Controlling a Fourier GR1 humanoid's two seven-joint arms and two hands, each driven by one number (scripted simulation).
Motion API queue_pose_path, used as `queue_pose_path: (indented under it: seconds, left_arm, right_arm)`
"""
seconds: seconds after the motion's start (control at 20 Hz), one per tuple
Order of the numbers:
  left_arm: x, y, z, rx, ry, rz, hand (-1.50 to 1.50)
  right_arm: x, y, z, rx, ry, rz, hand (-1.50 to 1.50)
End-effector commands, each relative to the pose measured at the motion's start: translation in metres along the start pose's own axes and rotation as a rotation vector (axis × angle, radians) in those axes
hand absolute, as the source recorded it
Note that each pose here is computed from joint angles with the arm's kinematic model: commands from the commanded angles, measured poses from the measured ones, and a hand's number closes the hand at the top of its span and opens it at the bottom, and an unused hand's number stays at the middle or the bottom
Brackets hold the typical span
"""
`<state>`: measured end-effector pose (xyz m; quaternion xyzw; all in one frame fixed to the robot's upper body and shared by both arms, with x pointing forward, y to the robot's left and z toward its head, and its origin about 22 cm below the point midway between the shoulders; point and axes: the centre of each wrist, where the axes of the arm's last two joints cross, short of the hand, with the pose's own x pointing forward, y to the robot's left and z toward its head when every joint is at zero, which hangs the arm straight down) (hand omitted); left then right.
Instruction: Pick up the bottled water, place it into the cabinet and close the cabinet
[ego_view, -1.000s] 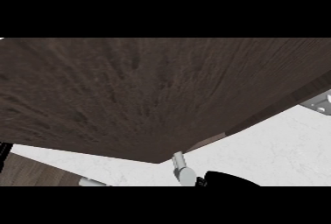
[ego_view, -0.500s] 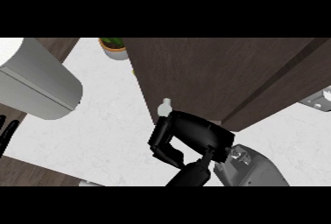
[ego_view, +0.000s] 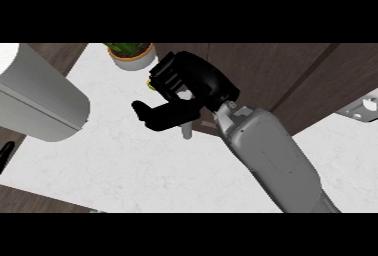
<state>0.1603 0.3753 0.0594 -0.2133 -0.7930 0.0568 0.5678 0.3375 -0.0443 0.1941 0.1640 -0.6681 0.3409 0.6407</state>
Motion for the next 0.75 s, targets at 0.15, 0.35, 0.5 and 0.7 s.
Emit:
queue_pose_path:
  seconds: [0.15,0.35,0.5,0.7]
  left_arm:
    - [-0.003,0.002,0.005,0.002,-0.017,0.024,-1.50]
    - [-0.002,0.004,0.011,0.008,-0.006,0.010,-1.50]
    - [-0.003,0.005,0.013,0.029,-0.023,0.016,-1.50]
    - [0.001,0.004,0.012,0.017,-0.016,0.012,-1.50]
  right_arm:
    - [0.025,-0.014,-0.038,-0.201,-0.035,-0.044,1.50]
    - [0.007,-0.026,-0.040,-0.280,-0.013,-0.150,-1.50]
    - [0.006,-0.028,-0.040,-0.301,-0.035,-0.204,-1.50]
    - [0.001,-0.023,-0.047,-0.300,-0.016,-0.222,-1.50]
